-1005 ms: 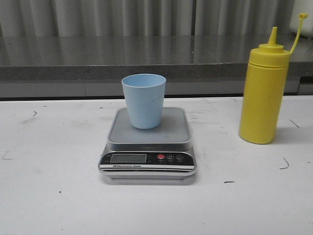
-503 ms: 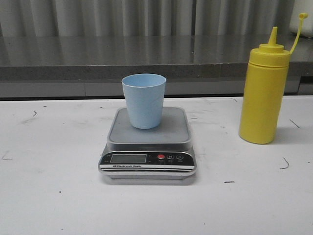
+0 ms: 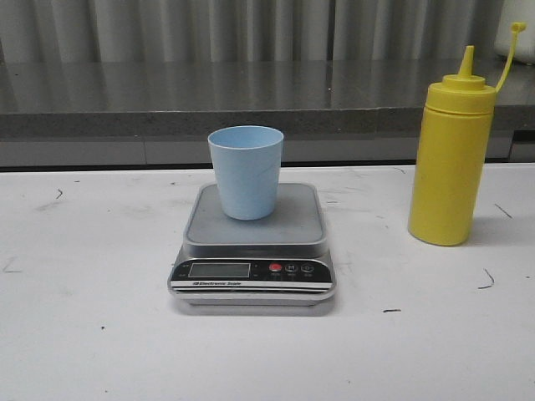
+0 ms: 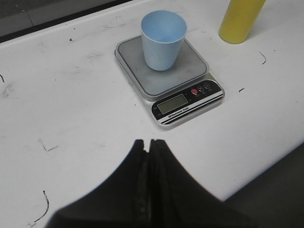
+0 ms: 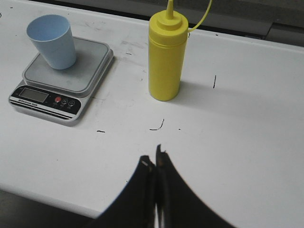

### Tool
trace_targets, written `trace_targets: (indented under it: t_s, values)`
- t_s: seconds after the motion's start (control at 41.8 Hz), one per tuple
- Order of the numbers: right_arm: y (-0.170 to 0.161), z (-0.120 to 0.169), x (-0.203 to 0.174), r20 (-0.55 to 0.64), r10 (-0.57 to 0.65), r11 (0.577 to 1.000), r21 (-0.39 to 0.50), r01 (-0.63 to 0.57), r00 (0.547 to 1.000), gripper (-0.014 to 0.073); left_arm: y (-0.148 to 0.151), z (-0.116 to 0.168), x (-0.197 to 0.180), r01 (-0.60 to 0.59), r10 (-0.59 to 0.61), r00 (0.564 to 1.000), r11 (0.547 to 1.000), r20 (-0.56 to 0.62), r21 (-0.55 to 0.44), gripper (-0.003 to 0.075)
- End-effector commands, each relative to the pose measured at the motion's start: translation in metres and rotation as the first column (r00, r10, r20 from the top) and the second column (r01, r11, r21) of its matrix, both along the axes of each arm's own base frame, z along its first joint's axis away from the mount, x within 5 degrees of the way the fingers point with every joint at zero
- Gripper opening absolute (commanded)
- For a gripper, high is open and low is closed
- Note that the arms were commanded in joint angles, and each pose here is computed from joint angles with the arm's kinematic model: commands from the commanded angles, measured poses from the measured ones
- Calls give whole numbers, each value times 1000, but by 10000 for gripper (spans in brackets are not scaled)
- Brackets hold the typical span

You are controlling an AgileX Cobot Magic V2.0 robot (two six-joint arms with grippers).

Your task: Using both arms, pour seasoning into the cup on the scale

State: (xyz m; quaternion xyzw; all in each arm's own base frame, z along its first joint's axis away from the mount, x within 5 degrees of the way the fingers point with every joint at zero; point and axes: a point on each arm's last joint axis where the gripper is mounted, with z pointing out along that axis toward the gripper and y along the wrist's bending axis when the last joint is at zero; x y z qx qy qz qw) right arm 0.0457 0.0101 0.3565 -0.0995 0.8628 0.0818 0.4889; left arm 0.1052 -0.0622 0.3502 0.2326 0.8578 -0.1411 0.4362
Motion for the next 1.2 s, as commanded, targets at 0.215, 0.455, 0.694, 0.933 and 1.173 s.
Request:
trace_targets:
  t_s: [0.215,0.455,0.694,0.933,1.173]
  values:
    - [1,14,1,86,9,1000,20,-11,996,-67,-1,13,0,-4,9,997,998,79,-63,-20]
    - [1,14,1,86,9,1000,20,-11,996,-67,25,-22,-8,-176,212,944,972,253,-156,-20]
    - [1,14,1,86,9,1000,20,-11,996,-67,52,-93,-32,-332,441,757,895,482,-298,-20]
    - [1,14,1,86,9,1000,20,-11,996,-67,62,-127,-47,-384,533,607,846,590,-370,-20]
    - [1,14,1,86,9,1000,20,-11,996,-67,63,-138,-50,-396,545,590,838,596,-375,-20]
